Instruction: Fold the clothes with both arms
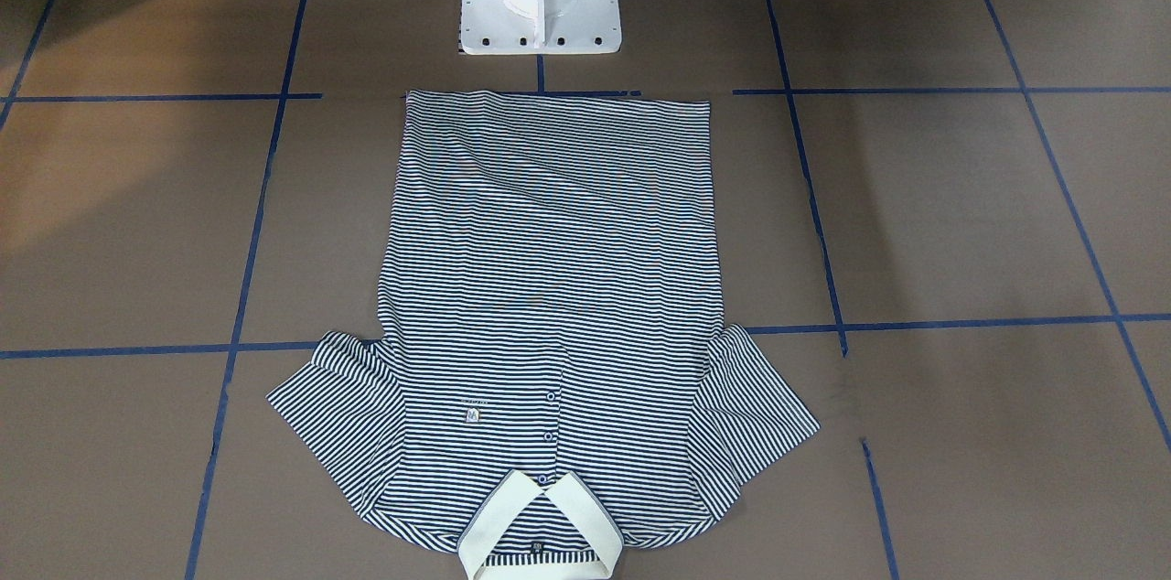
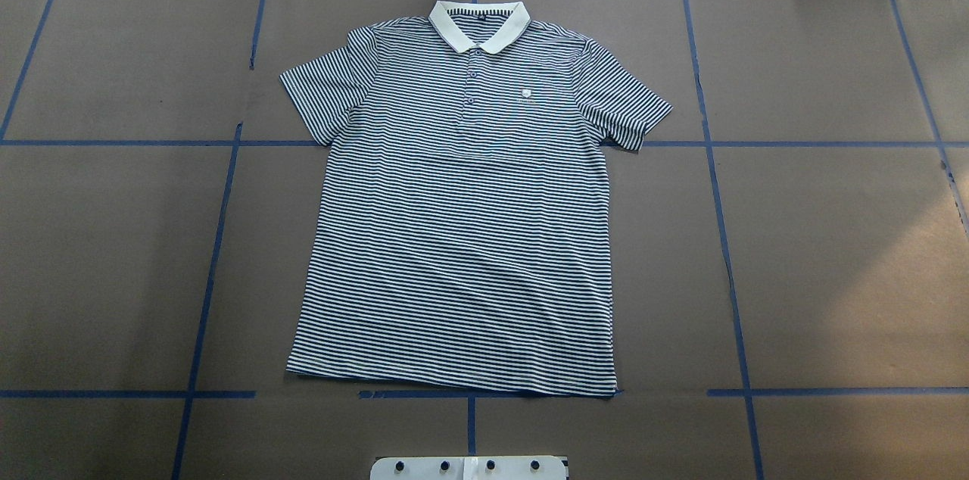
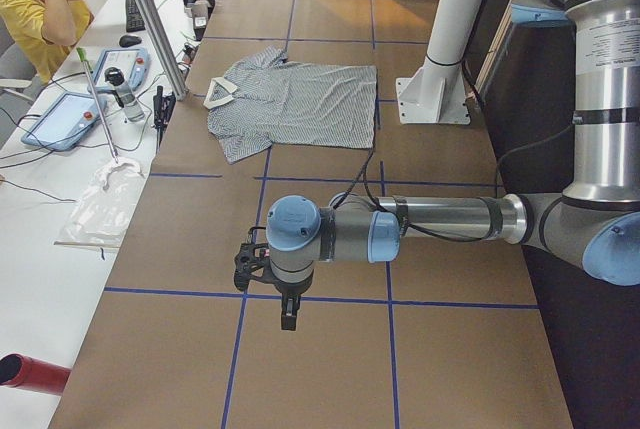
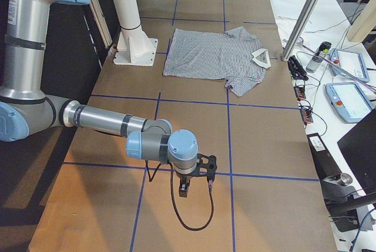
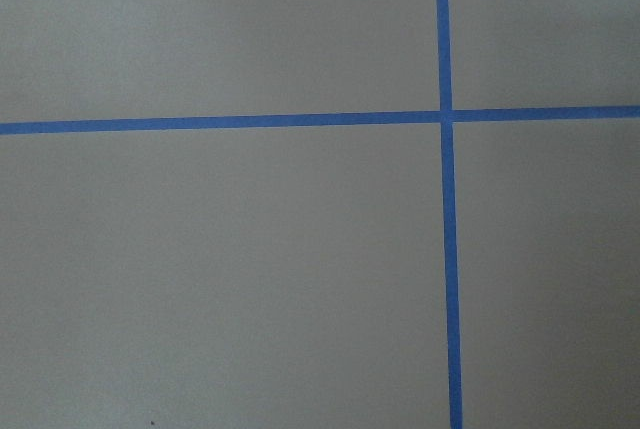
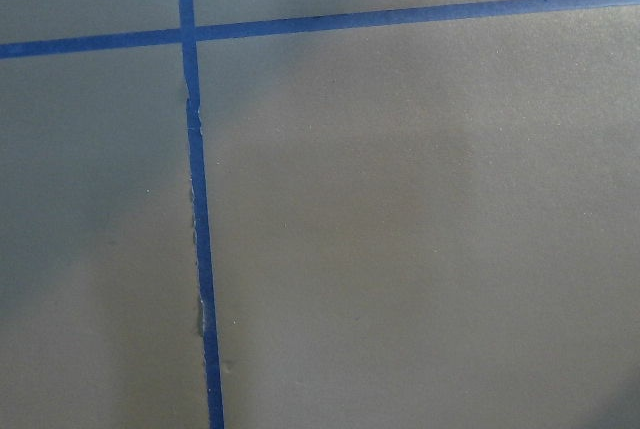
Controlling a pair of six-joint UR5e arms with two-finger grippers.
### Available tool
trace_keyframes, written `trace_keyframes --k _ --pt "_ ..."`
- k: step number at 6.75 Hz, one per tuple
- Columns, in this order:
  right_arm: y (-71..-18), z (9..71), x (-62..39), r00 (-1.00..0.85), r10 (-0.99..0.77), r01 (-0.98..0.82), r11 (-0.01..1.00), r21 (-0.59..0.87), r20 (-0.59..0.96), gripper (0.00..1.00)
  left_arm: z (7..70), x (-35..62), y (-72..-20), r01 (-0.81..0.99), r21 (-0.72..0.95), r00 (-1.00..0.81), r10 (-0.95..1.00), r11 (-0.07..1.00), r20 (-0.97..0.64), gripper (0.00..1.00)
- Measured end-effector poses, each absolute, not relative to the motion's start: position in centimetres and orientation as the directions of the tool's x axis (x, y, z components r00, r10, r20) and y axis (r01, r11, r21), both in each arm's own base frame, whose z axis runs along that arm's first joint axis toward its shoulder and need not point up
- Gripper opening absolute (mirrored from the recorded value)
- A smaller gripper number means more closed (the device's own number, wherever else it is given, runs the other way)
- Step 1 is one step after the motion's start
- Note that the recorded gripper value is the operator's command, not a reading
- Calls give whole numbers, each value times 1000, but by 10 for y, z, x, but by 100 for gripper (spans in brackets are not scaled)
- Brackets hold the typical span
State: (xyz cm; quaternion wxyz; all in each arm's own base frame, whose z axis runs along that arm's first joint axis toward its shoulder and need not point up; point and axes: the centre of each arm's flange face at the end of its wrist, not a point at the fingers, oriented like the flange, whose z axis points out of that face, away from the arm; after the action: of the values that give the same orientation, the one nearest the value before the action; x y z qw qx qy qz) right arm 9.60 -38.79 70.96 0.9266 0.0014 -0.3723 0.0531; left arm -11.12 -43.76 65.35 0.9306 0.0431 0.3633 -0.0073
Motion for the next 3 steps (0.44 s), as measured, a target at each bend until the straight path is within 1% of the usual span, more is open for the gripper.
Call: trace_keyframes --k 3 --pt "-388 707 95 715 94 -97 995 -34 693 100 648 -111 -440 45 101 731 36 994 -682 100"
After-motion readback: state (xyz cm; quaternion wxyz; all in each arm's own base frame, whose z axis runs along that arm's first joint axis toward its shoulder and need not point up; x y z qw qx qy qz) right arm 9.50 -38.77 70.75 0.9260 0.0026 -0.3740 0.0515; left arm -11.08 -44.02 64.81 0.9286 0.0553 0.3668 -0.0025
